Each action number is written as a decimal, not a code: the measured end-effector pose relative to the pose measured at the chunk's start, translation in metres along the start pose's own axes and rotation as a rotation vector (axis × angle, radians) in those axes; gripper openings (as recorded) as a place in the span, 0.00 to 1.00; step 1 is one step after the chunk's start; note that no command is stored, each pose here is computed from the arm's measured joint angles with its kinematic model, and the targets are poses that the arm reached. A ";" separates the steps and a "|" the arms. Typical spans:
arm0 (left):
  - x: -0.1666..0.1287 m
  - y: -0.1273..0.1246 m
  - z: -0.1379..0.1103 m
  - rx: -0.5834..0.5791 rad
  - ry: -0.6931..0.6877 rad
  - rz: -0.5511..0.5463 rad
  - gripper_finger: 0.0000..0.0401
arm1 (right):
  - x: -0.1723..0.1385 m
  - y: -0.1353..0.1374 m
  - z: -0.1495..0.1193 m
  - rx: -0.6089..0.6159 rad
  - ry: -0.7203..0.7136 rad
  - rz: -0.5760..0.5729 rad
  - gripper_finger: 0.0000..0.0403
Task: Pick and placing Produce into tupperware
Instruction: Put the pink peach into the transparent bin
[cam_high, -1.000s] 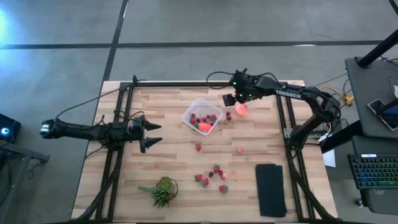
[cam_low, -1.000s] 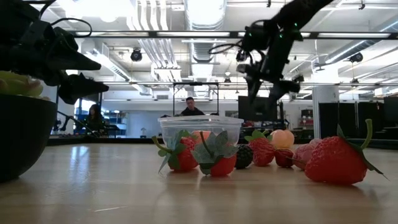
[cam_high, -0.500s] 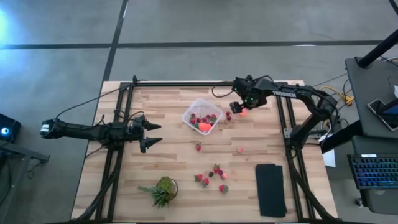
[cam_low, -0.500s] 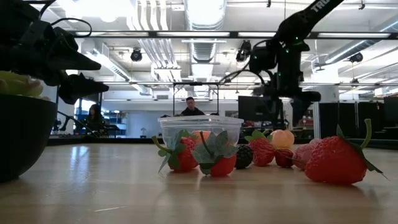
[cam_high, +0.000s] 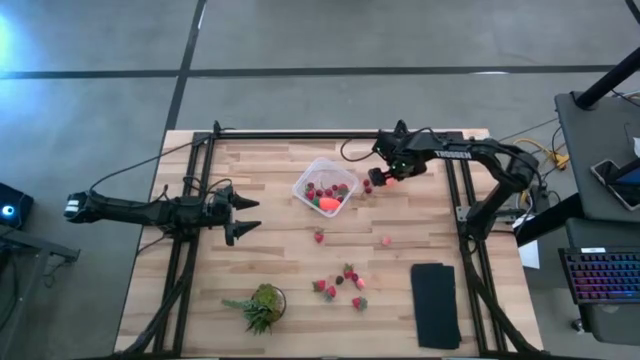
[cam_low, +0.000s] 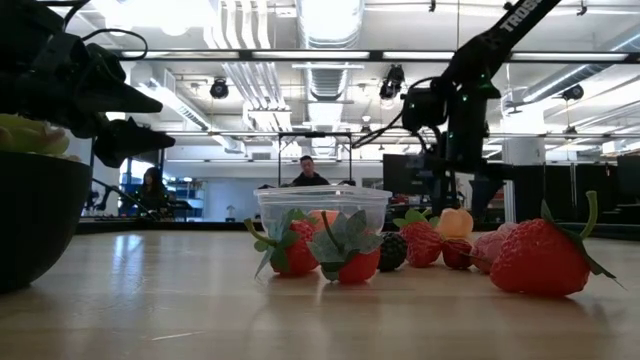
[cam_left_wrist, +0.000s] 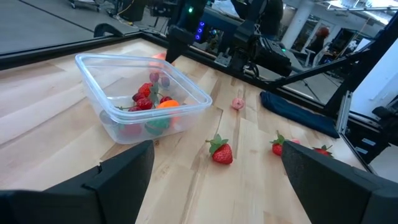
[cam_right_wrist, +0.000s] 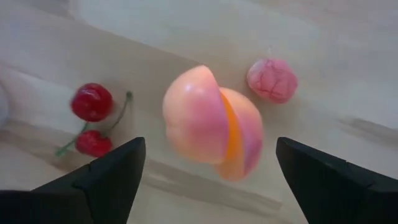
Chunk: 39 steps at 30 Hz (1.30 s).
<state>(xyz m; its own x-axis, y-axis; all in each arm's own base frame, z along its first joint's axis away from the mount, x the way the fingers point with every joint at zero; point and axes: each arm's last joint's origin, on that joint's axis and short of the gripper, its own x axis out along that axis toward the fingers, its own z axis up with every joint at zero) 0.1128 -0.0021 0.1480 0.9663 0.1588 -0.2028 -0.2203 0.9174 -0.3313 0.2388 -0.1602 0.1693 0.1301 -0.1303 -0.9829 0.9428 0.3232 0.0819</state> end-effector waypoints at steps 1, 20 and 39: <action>0.000 0.000 0.000 0.000 0.000 0.000 0.84 | 0.004 0.000 0.000 0.000 0.010 -0.005 0.88; 0.000 0.000 0.000 0.000 0.000 0.000 0.84 | 0.018 0.004 0.006 -0.001 0.002 -0.023 0.87; 0.000 0.000 0.000 0.000 0.001 0.000 0.84 | 0.017 0.004 0.006 -0.023 -0.003 -0.019 0.68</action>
<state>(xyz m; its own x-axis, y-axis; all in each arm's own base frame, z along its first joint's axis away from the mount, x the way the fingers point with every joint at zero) 0.1128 -0.0021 0.1479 0.9661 0.1588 -0.2036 -0.2206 0.9174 -0.3311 0.2469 -0.1670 0.1535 0.1135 -0.1398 -0.9836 0.9376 0.3425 0.0595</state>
